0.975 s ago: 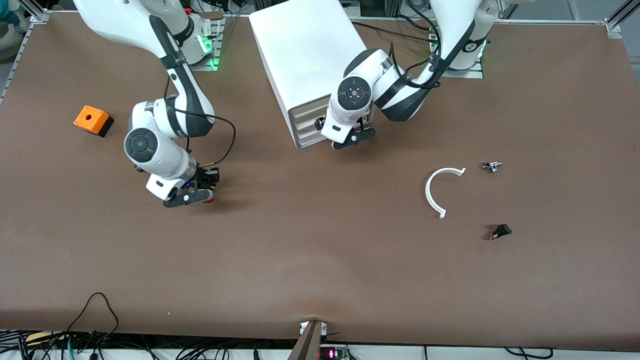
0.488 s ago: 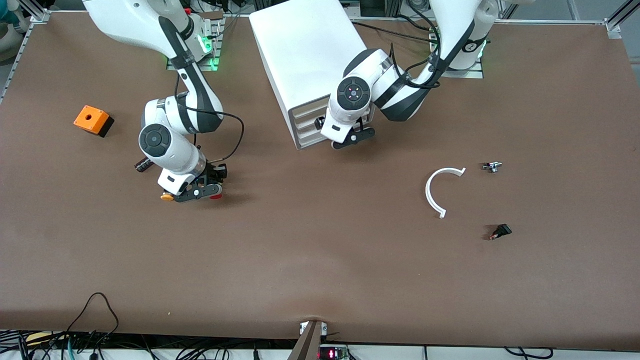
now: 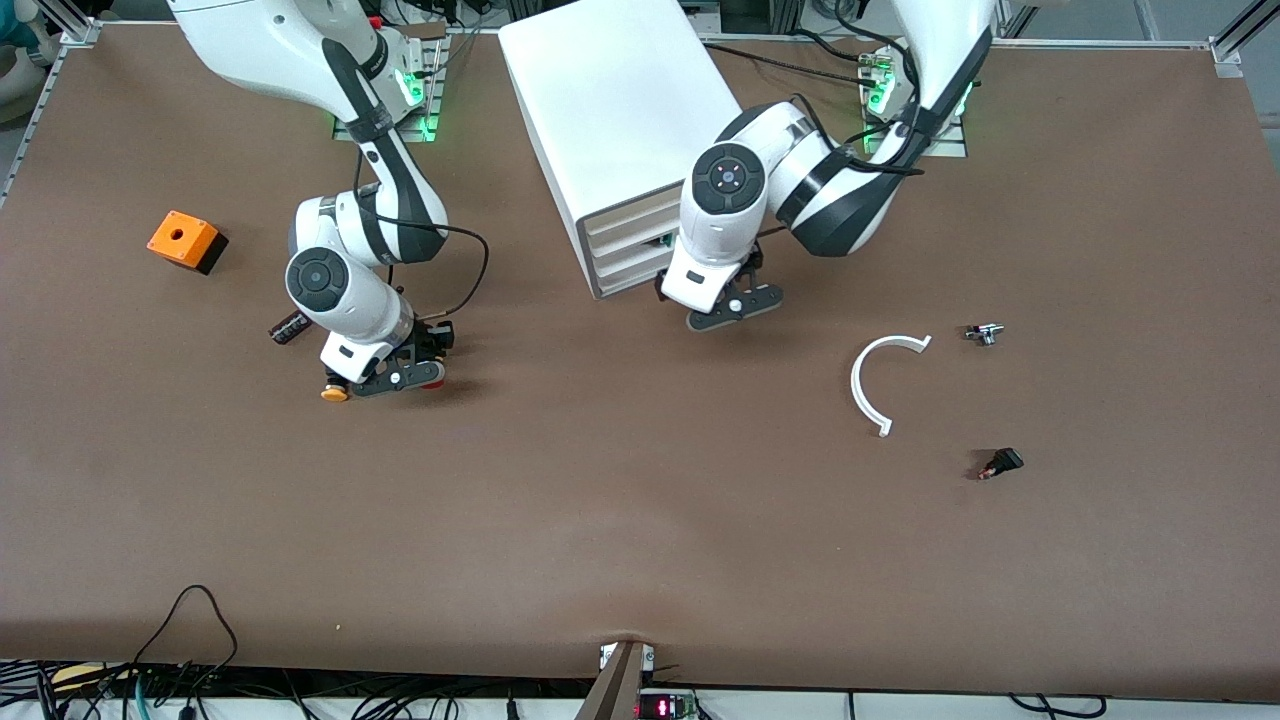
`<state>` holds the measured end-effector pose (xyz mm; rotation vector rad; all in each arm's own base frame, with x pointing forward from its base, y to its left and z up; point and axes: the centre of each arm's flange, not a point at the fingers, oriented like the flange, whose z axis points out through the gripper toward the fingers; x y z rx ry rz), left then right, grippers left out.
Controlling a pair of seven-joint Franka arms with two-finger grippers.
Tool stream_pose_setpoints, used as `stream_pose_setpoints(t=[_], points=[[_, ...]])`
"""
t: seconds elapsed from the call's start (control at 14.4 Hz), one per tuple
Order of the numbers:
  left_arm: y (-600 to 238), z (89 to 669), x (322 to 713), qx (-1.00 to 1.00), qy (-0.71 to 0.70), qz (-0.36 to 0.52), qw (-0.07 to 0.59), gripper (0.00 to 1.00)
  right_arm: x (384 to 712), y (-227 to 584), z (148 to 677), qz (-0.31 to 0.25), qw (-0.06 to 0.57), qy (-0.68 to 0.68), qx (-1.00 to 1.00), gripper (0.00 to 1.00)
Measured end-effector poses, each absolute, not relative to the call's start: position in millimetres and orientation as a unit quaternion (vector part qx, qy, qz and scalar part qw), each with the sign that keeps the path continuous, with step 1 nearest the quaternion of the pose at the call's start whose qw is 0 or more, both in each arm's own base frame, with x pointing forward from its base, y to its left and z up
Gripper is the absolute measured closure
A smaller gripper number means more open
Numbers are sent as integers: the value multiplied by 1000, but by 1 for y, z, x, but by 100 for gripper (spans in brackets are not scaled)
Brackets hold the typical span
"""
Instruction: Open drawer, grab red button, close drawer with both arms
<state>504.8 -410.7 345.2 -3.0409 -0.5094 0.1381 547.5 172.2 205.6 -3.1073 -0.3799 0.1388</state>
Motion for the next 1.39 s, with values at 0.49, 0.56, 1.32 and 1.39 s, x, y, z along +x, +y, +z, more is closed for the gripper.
stream_pose_setpoints(t=[0.49,0.56,1.32,1.39], points=[[-290,443,587,-996,-58,48,51,0,542,148,193,54,1,-103,-993,57],[-272,461,594,-997,-43,50,52,0,543,148,194,50,2,-103,-993,52],[-118,585,575,-998,53,34,29,0,590,156,310,-12,24,-101,-995,0],[-87,584,572,-998,52,34,19,0,598,157,336,-10,27,-101,-994,0]])
